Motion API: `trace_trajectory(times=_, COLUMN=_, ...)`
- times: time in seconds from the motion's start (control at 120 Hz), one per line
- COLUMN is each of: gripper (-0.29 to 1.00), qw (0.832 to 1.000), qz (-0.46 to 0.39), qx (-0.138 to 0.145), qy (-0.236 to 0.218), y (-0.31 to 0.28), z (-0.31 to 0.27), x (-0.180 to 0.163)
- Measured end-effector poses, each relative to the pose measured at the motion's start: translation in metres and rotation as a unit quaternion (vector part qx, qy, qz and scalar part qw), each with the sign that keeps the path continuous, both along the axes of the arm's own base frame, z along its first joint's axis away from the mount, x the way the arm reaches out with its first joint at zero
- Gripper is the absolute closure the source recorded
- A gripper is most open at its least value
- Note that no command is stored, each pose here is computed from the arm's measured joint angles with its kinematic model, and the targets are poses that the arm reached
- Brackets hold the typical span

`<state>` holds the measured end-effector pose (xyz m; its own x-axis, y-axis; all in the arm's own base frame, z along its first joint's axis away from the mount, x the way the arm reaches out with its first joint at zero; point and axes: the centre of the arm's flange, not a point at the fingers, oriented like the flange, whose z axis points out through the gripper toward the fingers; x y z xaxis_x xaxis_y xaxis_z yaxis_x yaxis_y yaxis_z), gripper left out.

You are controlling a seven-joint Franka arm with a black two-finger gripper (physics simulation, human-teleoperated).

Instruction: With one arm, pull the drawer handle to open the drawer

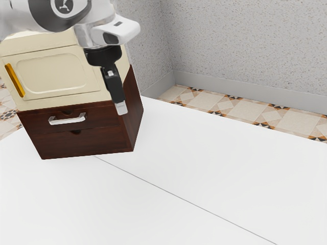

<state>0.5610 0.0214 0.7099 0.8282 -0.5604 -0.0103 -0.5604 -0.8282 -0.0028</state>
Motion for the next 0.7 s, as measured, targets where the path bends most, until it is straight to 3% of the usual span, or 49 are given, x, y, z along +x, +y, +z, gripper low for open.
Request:
trace_trajectory(times=0.217, gripper=0.0, qw=1.0, qz=-0.004, qx=0.003, qy=-0.002, y=0.006, z=0.003, x=-0.002)
trace_trajectory(times=0.475, gripper=0.0, qw=1.0, qz=0.02, qx=0.002, qy=0.021, y=0.055, z=0.006, x=-0.095)
trace_trajectory(times=0.592, gripper=0.0, qw=0.999, qz=0.014, qx=0.02, qy=0.035, y=0.072, z=-0.023, x=-0.117)
trace_trajectory(times=0.7, gripper=0.0, qw=0.999, qz=0.007, qx=0.05, qy=0.017, y=0.097, z=-0.052, x=-0.133)
